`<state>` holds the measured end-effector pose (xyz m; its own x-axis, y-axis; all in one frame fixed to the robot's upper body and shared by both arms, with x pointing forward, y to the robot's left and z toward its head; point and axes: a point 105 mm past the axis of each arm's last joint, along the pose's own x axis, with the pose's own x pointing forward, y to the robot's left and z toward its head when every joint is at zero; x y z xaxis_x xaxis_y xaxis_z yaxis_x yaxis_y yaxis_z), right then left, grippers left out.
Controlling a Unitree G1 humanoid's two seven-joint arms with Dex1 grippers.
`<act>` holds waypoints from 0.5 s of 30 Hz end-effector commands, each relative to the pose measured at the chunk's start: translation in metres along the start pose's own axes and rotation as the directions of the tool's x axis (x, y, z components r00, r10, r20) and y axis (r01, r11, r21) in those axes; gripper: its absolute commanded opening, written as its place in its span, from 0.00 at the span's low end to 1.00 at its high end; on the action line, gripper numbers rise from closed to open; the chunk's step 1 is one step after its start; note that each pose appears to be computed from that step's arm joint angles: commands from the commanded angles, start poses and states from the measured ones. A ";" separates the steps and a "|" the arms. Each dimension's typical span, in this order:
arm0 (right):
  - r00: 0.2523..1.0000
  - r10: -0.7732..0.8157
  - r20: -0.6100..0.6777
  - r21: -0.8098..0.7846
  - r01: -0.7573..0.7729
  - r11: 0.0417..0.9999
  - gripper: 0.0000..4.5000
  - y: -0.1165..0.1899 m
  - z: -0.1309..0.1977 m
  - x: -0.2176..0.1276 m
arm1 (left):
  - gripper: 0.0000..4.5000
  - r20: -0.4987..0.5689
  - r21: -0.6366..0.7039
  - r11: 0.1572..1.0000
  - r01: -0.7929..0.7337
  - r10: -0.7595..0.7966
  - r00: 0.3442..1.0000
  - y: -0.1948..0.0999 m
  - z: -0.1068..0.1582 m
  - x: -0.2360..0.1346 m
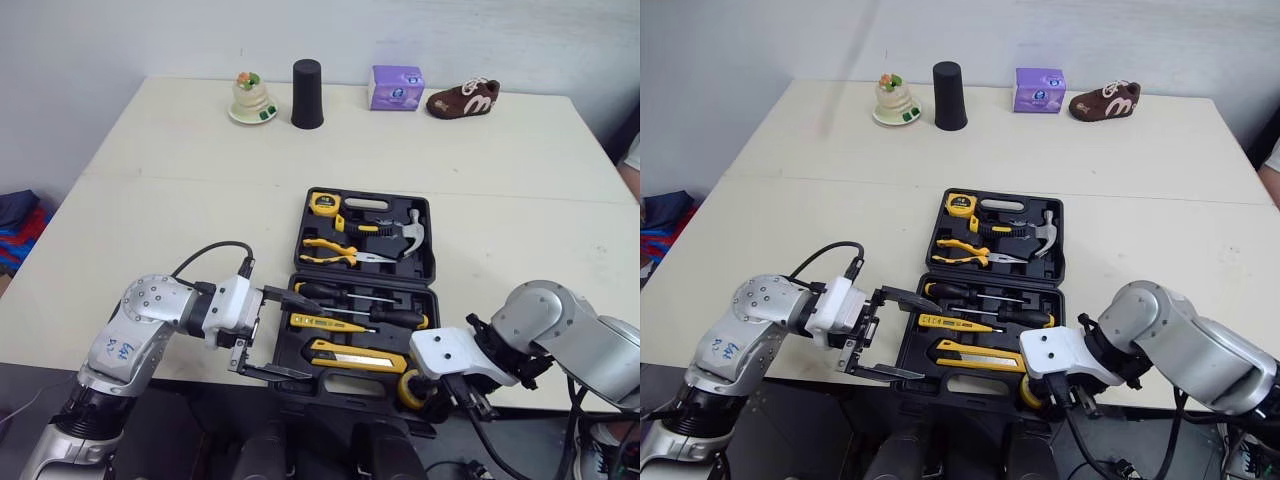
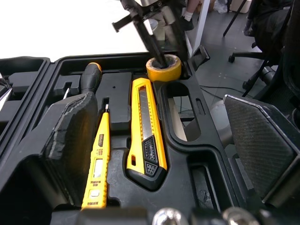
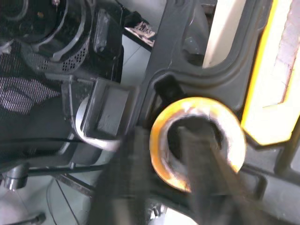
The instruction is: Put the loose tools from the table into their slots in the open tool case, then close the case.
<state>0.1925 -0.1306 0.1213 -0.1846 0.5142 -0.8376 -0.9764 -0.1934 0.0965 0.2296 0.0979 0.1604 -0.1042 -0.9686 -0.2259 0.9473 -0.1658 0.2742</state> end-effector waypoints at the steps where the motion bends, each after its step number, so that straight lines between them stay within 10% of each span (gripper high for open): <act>1: 0.997 0.053 0.055 -0.014 -0.052 0.999 0.47 0.013 0.009 -0.023 | 1.00 0.015 0.035 0.999 0.002 -0.002 1.000 -0.001 0.009 -0.001; 7: 0.924 0.074 0.374 -0.066 -0.053 0.996 0.47 0.017 0.030 -0.043 | 1.00 0.005 0.035 0.999 -0.010 0.010 1.000 0.000 0.006 -0.003; 12: 0.872 0.030 0.488 -0.082 0.011 0.997 0.07 0.018 0.022 -0.029 | 1.00 -0.002 0.036 0.999 -0.017 0.017 1.000 0.001 0.005 -0.005; 15: 0.837 -0.038 0.545 -0.068 0.089 0.994 0.01 0.011 0.012 -0.011 | 1.00 -0.007 0.035 0.999 -0.019 0.019 1.000 0.001 0.005 -0.004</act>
<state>0.1809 -0.1304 0.1445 -0.2085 0.8804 -0.4258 -0.9771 -0.2067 0.0512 0.2311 0.1004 0.1613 -0.0905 -0.9694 -0.2281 0.9460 -0.1553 0.2846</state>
